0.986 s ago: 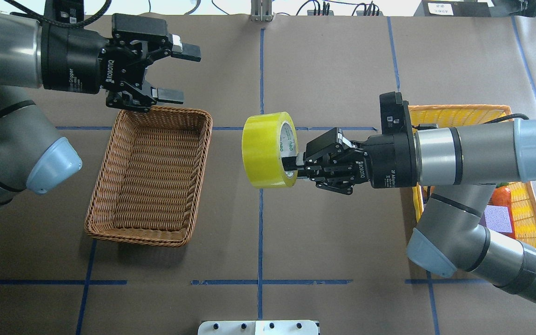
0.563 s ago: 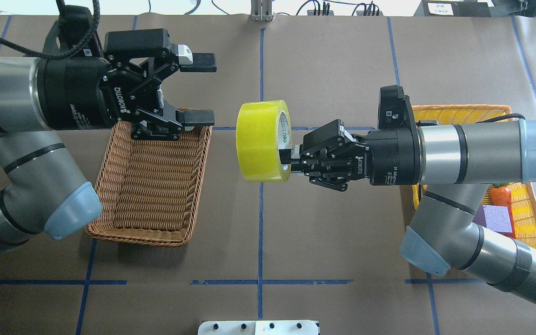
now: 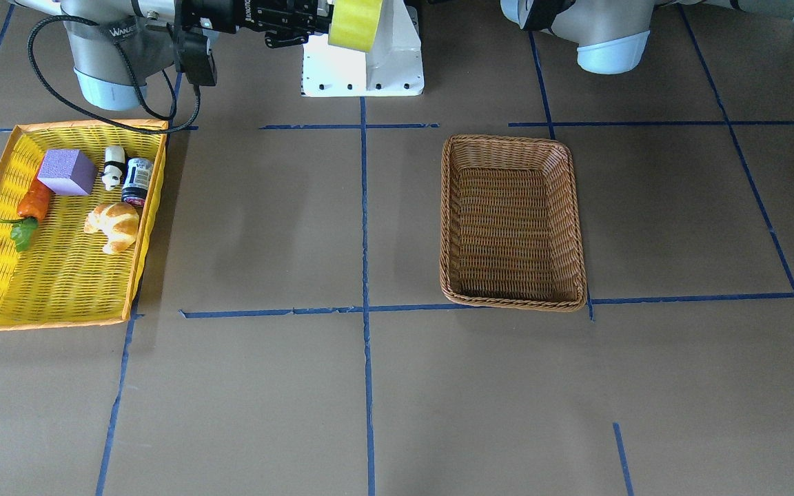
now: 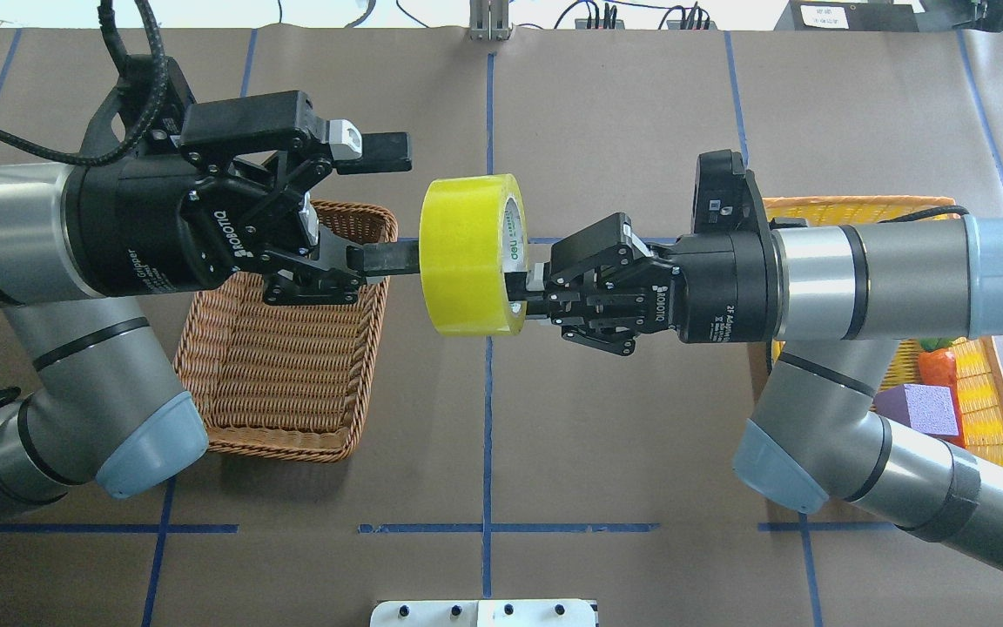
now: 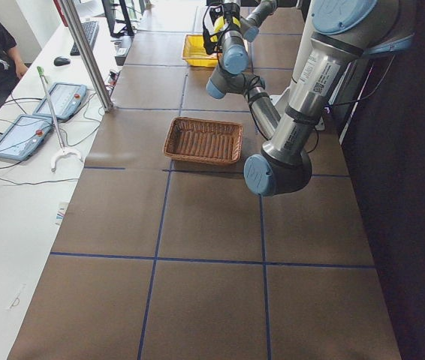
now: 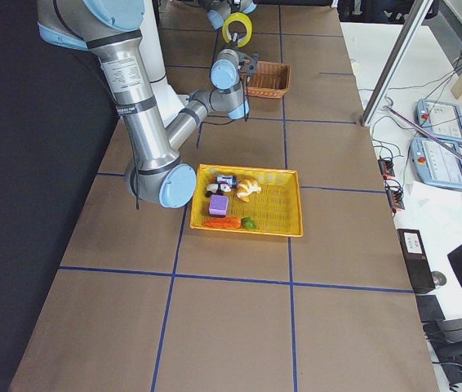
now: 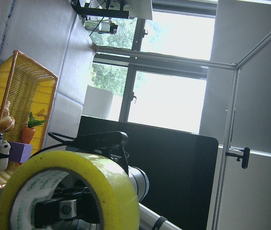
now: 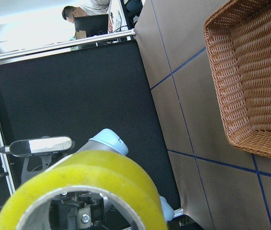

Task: Move tape to another basket

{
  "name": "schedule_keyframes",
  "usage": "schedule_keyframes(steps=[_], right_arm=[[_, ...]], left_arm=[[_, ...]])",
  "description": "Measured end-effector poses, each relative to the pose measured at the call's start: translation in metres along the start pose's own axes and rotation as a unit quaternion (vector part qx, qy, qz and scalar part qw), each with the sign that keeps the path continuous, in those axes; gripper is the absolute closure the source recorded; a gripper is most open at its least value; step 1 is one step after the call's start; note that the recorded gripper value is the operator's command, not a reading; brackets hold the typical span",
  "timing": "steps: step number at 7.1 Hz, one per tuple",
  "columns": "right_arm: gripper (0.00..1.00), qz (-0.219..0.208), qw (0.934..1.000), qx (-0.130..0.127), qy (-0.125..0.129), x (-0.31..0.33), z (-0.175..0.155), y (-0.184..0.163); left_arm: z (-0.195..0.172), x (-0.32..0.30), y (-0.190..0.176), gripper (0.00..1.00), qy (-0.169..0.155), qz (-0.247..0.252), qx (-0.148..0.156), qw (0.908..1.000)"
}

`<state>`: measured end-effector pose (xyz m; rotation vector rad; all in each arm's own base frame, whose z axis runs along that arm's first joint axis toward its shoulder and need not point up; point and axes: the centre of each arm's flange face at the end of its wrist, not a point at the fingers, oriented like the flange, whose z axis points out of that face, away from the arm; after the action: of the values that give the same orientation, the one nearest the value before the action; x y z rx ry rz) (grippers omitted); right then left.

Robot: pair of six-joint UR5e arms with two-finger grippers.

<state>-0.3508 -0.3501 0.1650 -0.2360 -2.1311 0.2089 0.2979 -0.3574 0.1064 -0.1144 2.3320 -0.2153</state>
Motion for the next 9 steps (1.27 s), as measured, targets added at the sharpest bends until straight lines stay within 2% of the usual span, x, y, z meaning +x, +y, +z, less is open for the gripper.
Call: schedule_keyframes(steps=[2, 4, 5, 6, 7, 8, 9], right_arm=[[1.0, -0.001, 0.9999, -0.01, -0.006, 0.001, 0.003, 0.006], [1.0, 0.002, 0.9998, -0.019, -0.007, 0.004, 0.007, 0.011], [1.0, 0.002, 0.9997, -0.021, -0.008, 0.003, 0.009, 0.013], [0.99, 0.002, 0.9997, -0.023, -0.009, 0.003, 0.01, 0.014], [0.91, 0.003, 0.9996, -0.025, -0.009, 0.004, 0.012, 0.016], [0.01, 0.004, 0.9995, -0.029, -0.009, 0.005, 0.013, 0.019], [0.0, 0.005, 0.9994, -0.032, -0.01, 0.006, 0.015, 0.021]], left_arm=[[0.001, -0.001, 0.0, 0.02, 0.004, 0.0, 0.001, 1.0], [0.008, -0.007, 0.009, 0.13, 0.011, -0.009, -0.002, 0.9999], [0.011, -0.01, 0.014, 0.28, 0.013, -0.014, -0.004, 0.9998], [0.013, -0.012, 0.017, 0.56, 0.014, -0.016, -0.005, 0.9998], [0.014, -0.013, 0.018, 0.87, 0.014, -0.017, -0.006, 0.9997], [0.014, -0.013, 0.019, 1.0, 0.015, -0.017, -0.007, 0.9997], [0.014, -0.014, 0.019, 1.0, 0.014, -0.016, -0.007, 0.9997]])
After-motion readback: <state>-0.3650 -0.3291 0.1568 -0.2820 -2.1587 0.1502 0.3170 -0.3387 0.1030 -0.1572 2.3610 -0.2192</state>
